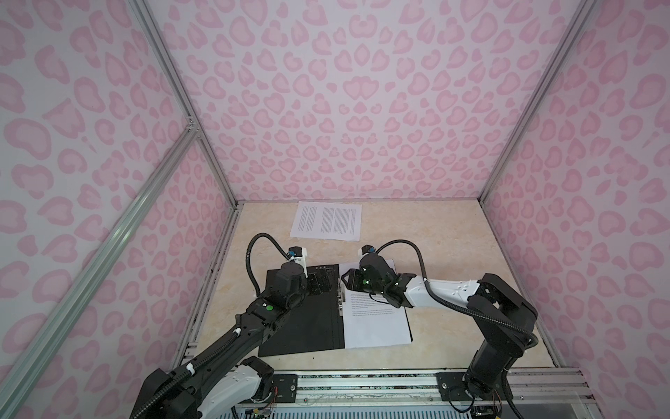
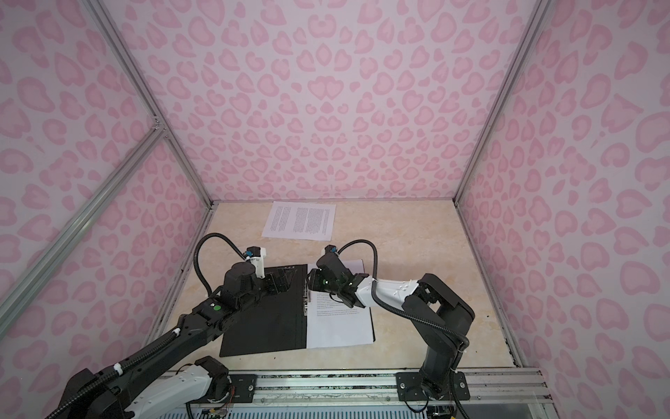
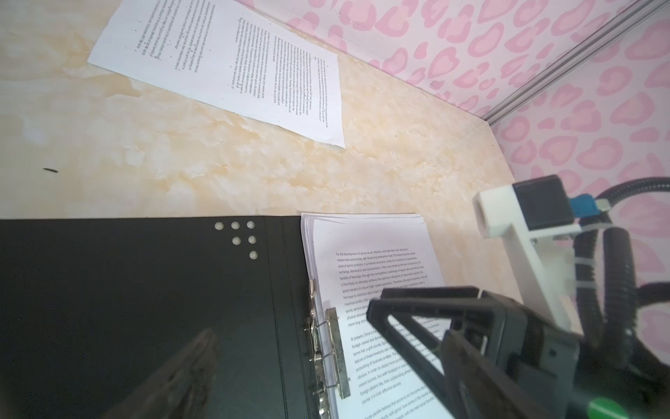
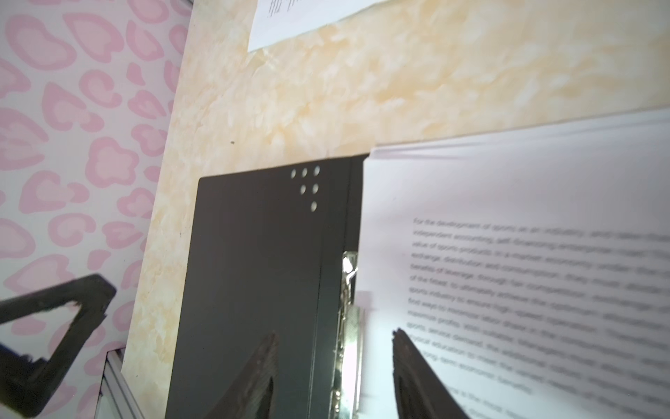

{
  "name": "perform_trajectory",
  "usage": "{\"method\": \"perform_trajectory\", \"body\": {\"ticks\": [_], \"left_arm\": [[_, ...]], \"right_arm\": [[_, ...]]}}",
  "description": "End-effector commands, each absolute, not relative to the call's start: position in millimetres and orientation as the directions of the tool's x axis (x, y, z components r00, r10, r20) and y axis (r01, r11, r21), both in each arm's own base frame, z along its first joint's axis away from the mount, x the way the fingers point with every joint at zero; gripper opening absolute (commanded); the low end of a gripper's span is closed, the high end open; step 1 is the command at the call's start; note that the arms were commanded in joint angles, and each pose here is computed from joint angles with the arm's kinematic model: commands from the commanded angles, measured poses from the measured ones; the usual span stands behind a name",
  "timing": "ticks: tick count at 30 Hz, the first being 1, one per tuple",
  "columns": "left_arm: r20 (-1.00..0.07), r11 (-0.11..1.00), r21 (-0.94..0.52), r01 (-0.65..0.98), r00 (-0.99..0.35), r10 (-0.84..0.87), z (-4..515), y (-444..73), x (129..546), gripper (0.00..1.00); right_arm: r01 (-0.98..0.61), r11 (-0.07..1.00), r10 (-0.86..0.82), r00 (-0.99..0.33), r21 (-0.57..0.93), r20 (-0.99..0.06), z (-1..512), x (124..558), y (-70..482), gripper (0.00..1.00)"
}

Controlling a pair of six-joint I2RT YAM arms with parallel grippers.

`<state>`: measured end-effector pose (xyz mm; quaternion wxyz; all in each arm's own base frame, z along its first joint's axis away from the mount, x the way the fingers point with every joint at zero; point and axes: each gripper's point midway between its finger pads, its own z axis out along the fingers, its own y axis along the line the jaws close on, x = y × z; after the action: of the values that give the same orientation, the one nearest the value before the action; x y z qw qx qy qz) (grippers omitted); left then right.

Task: Put the files into the folder
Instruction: 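Raise both grippers and move them toward the loose white sheet beyond the folder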

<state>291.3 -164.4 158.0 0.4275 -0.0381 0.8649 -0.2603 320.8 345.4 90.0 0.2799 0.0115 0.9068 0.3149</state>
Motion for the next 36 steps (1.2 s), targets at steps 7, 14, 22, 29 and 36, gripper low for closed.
{"method": "perform_trajectory", "body": {"ticks": [7, 14, 22, 29, 36], "left_arm": [[-0.768, 0.902, -0.417, 0.113, -0.574, -0.284, 176.9, -150.1, 315.0, 0.97], [-0.736, 0.901, -0.432, 0.044, -0.595, -0.324, 192.1, -152.1, 379.0, 0.97], [-0.647, 0.883, -0.468, 0.001, -0.681, -0.343, 158.3, -145.5, 486.5, 0.98], [-0.557, 0.848, -0.53, 0.0, -0.755, -0.348, 120.4, -142.3, 563.5, 1.0], [-0.474, 0.821, -0.57, -0.03, -0.804, -0.359, 85.3, -137.8, 586.4, 1.0]], "right_arm": [[-0.176, 0.846, 0.158, -0.819, 0.503, -0.552, 105.8, 378.5, 295.8, 0.81], [-0.165, 0.752, 0.237, -0.836, 0.638, -0.495, 103.8, 406.3, 277.4, 0.98], [-0.194, 0.746, 0.174, -0.867, 0.637, -0.467, 87.4, 389.7, 278.8, 0.93], [-0.244, 0.754, 0.088, -0.882, 0.609, -0.463, 83.7, 366.1, 277.5, 0.91], [-0.248, 0.778, 0.047, -0.893, 0.577, -0.448, 74.9, 361.7, 268.4, 0.93]]}}
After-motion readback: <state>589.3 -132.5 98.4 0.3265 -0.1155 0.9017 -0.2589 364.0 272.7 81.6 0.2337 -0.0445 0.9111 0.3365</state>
